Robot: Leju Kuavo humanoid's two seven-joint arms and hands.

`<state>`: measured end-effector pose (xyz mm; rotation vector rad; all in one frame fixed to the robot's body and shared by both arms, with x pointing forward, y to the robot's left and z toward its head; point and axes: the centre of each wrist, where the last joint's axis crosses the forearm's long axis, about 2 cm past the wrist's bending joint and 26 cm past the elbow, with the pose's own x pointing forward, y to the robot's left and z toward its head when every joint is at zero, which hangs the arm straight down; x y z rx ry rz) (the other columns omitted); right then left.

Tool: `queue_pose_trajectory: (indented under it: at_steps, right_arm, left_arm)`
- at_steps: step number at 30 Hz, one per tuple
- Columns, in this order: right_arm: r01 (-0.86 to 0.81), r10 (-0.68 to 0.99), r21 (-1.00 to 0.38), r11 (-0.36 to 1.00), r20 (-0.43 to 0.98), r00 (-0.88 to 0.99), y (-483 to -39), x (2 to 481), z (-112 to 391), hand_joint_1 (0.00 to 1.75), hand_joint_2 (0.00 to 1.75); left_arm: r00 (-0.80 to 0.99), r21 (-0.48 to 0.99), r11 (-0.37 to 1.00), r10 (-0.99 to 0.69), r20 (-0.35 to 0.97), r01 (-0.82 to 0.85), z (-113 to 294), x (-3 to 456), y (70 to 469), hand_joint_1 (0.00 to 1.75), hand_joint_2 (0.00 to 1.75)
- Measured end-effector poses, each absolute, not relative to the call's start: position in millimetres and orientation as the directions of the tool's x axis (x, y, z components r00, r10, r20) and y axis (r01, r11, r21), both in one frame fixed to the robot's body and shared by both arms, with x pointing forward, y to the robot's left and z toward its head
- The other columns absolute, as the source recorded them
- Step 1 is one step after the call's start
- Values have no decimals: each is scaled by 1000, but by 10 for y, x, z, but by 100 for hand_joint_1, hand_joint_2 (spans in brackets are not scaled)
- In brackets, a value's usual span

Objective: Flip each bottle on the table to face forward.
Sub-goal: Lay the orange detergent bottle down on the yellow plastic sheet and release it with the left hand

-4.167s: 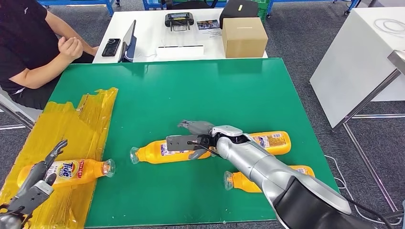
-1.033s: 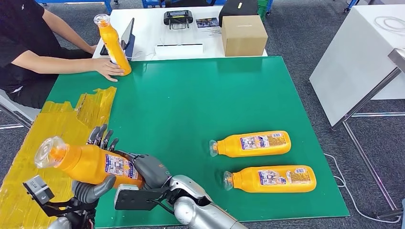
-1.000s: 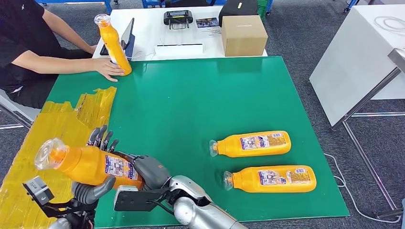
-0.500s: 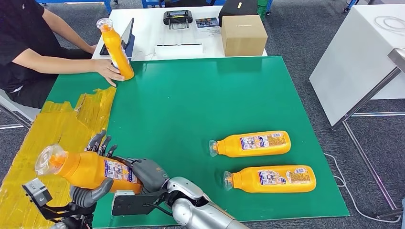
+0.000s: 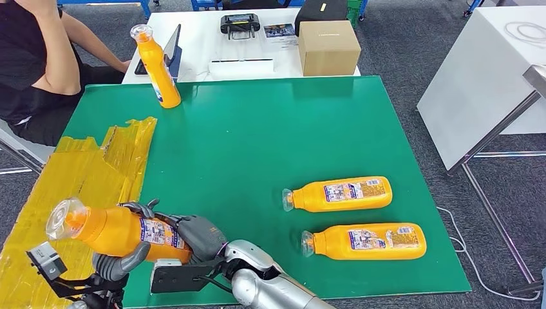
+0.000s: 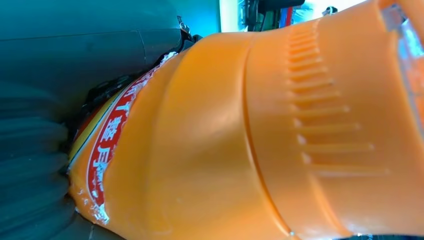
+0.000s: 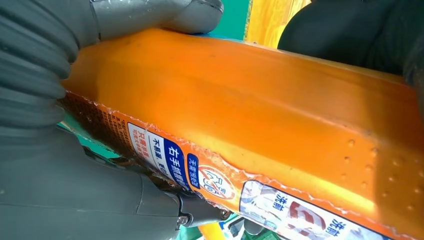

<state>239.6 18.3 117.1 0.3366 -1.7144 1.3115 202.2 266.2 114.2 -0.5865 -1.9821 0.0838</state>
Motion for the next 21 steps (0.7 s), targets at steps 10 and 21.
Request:
queue_pose_trajectory:
  at_steps: [10,21]
  right_arm:
    - [-631,350,-644,434,765,-540,137,2389,1125,0,0]
    - [-501,382,-618,606,778,-499,-471,2547,1254,0,0]
  left_arm:
    - [-410,-194,930,317,856,313,1168,2059,2643,175,175]
    - [-432,582,711,-702,565,-394,1340,2151,2916,175,175]
